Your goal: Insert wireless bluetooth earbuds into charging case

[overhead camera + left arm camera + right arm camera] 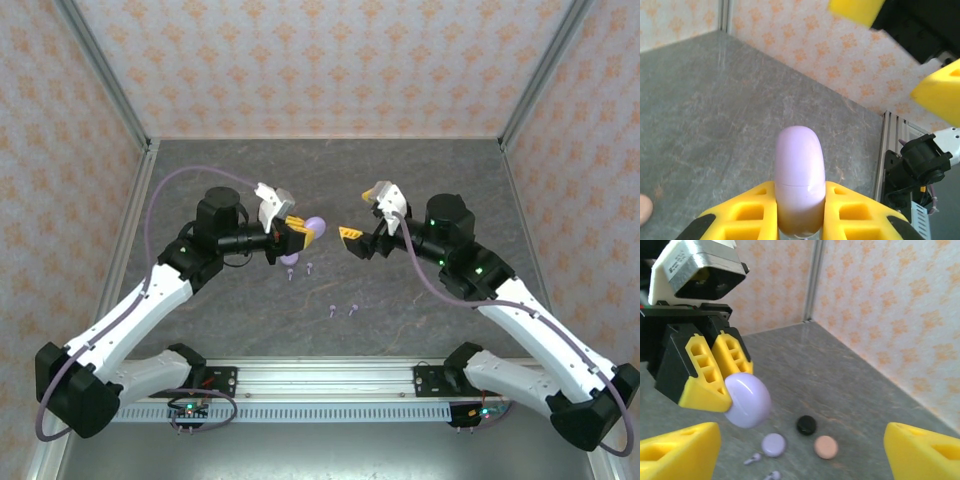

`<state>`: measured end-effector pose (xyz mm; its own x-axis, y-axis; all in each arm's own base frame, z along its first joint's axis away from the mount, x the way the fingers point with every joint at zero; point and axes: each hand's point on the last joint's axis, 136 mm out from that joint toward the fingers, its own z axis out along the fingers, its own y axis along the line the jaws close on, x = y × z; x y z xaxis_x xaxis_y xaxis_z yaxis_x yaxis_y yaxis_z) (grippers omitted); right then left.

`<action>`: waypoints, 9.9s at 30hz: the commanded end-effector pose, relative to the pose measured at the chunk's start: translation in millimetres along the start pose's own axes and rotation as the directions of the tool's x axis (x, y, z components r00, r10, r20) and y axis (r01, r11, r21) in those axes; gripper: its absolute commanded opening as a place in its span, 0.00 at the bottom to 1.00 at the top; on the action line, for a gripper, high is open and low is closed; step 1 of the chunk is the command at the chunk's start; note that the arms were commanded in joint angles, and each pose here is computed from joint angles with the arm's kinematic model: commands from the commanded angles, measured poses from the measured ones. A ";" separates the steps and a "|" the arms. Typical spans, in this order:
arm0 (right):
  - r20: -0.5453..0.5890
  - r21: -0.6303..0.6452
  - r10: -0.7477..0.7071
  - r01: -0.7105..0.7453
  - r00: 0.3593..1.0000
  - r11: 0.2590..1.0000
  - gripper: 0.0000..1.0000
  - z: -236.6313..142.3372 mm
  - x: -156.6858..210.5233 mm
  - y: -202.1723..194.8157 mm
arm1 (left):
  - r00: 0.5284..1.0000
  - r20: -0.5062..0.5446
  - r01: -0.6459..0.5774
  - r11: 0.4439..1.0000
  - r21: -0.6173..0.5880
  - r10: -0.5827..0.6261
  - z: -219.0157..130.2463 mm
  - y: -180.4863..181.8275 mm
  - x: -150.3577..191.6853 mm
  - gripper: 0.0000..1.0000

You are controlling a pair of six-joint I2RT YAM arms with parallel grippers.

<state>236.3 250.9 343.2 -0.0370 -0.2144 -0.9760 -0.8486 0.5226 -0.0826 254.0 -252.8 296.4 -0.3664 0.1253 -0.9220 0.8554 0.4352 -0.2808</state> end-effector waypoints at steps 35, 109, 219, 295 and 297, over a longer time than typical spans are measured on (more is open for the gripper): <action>-0.043 -0.017 0.190 -0.191 0.981 0.981 0.78 26.3 -2.4 -20.8 | 0.982 0.025 -0.188 0.982 0.029 0.187 -1.4 -21.2 -14.6 0.08; -0.676 0.625 0.725 -0.418 0.135 0.660 0.52 67.3 277.4 77.3 | 0.942 0.135 -0.269 0.933 -0.238 0.306 -52.5 -16.7 -44.4 0.00; -0.227 -0.106 0.052 -0.078 0.972 0.991 0.20 53.4 -20.9 61.4 | 0.967 0.138 -0.216 0.976 -0.016 0.216 -31.1 -39.4 -31.7 0.00; -0.551 0.705 0.832 -0.493 0.072 0.510 0.45 28.6 312.0 59.9 | 0.948 0.214 -0.201 0.965 -0.166 0.235 -37.3 -16.8 -36.5 0.00; -0.557 0.705 0.828 -0.488 0.066 0.514 0.43 29.4 314.5 61.9 | 0.949 0.213 -0.201 0.965 -0.167 0.234 -37.3 -16.8 -36.1 0.00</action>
<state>185.6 233.4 24.9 -0.9990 -0.0399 -0.0190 -0.0436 0.9576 0.2847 238.8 -230.4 339.6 -0.0992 0.0220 -0.9948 0.8378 0.5412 -0.0716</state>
